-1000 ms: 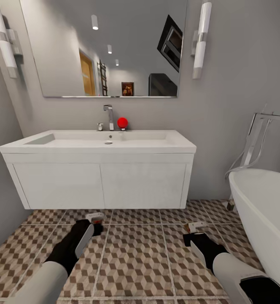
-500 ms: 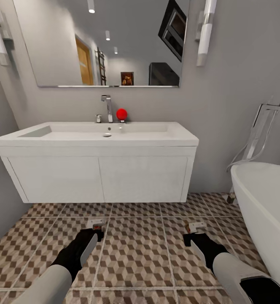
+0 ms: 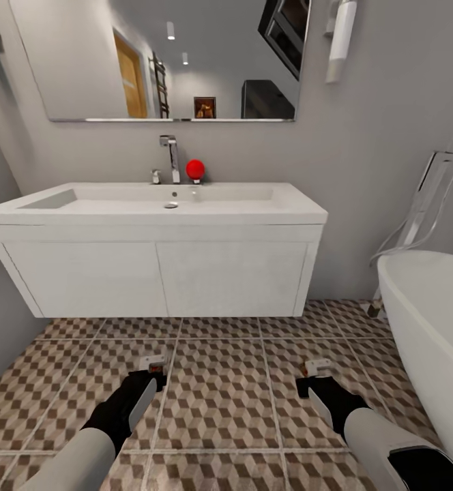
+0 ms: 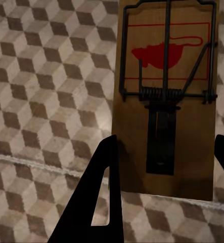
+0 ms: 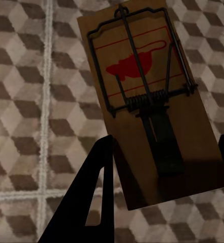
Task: Take the four mousetraps from the cabinet in the bathroom and place them on the bathroom floor. Make sure all four end up on the same floor surface, and ensure that at least two of them are either under or directly next to the same bathroom sink.
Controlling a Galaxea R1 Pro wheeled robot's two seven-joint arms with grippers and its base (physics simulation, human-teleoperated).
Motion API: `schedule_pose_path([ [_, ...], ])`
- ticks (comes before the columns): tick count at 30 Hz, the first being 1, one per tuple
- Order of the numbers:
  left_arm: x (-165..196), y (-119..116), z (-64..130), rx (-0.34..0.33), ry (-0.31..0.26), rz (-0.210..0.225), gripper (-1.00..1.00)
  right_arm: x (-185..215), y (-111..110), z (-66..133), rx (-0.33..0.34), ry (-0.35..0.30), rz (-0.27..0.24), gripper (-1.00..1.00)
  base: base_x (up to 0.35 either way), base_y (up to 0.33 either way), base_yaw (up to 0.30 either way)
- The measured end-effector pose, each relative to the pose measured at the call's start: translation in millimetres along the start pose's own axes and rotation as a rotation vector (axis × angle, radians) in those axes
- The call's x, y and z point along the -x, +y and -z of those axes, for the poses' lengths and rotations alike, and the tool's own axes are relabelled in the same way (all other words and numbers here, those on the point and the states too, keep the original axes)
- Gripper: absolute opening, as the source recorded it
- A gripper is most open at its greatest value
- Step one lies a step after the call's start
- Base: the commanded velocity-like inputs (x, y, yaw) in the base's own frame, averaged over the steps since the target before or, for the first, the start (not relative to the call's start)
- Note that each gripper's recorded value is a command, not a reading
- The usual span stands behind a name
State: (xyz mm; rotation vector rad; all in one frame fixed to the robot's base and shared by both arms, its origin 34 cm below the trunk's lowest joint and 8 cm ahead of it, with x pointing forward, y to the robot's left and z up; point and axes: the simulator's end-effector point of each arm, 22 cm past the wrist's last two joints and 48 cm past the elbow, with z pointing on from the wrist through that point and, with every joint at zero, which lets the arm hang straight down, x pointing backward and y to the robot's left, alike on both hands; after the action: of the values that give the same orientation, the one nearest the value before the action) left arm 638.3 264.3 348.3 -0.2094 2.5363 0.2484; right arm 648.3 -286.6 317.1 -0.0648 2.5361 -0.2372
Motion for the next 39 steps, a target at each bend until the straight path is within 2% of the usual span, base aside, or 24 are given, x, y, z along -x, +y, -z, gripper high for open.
schedule_pose_path([
  [39,-69.1,-5.2,-56.7,0.014,0.13,-0.031,-1.0,-75.2,13.0,-54.8,0.005,0.128,0.022,-1.0,0.0,0.0,0.0],
])
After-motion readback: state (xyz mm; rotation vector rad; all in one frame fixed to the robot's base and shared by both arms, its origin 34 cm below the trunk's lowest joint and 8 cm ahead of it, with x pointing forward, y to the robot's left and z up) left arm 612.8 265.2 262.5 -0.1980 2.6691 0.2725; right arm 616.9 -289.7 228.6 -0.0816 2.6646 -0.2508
